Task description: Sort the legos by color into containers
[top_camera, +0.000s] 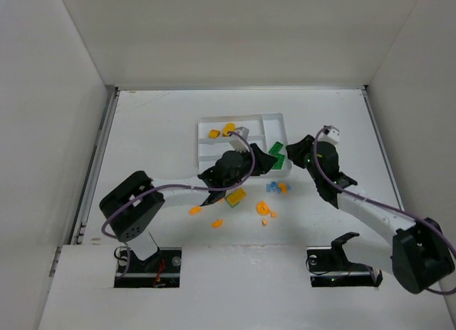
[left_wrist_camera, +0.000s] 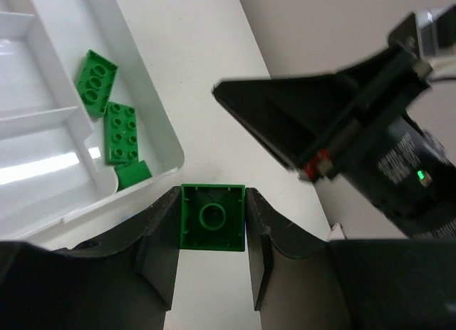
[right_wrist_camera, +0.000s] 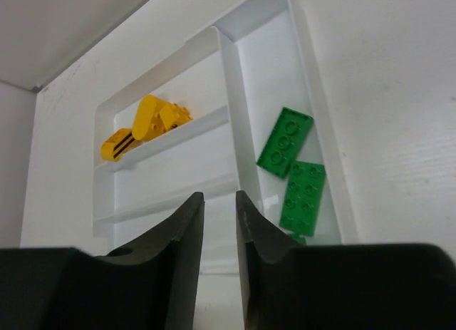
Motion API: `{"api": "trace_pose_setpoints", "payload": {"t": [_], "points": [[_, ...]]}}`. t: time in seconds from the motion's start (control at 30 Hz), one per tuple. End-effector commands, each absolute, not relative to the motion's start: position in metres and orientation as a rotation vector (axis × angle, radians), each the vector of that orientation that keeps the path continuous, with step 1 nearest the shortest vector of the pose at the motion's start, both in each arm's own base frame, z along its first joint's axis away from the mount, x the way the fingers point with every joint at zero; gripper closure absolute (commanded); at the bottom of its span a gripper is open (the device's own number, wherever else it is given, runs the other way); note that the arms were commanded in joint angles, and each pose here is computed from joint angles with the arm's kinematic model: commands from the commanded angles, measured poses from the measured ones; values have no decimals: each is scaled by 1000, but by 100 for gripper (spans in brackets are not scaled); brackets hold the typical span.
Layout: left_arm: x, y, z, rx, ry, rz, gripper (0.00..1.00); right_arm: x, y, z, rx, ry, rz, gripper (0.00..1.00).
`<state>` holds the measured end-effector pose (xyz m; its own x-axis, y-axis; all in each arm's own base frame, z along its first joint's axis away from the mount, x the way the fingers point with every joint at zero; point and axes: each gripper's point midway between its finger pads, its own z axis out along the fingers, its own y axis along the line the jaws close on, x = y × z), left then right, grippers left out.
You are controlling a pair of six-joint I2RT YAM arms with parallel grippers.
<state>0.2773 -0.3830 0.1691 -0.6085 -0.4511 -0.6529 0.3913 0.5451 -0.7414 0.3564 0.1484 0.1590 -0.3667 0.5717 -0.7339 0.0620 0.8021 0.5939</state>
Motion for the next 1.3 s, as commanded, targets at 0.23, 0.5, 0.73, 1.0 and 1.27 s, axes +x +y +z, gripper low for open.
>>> {"api": "trace_pose_setpoints", "payload": {"t": [0.23, 0.5, 0.73, 1.0, 1.27], "points": [[327, -446, 138, 101, 1947, -982, 76, 328, 71, 195, 655, 1631, 517, 51], [349, -461, 124, 128, 1968, -870, 62, 324, 69, 198, 667, 1609, 561, 50], [352, -443, 154, 79, 1919, -872, 39, 329, 72, 193, 657, 1635, 551, 46], [330, -365, 188, -67, 1839, -928, 49, 332, 136, 195, 392, 1752, 616, 66], [288, -272, 173, -175, 1842, -899, 54, 268, 237, 162, -5, 1982, 734, 50]]}}
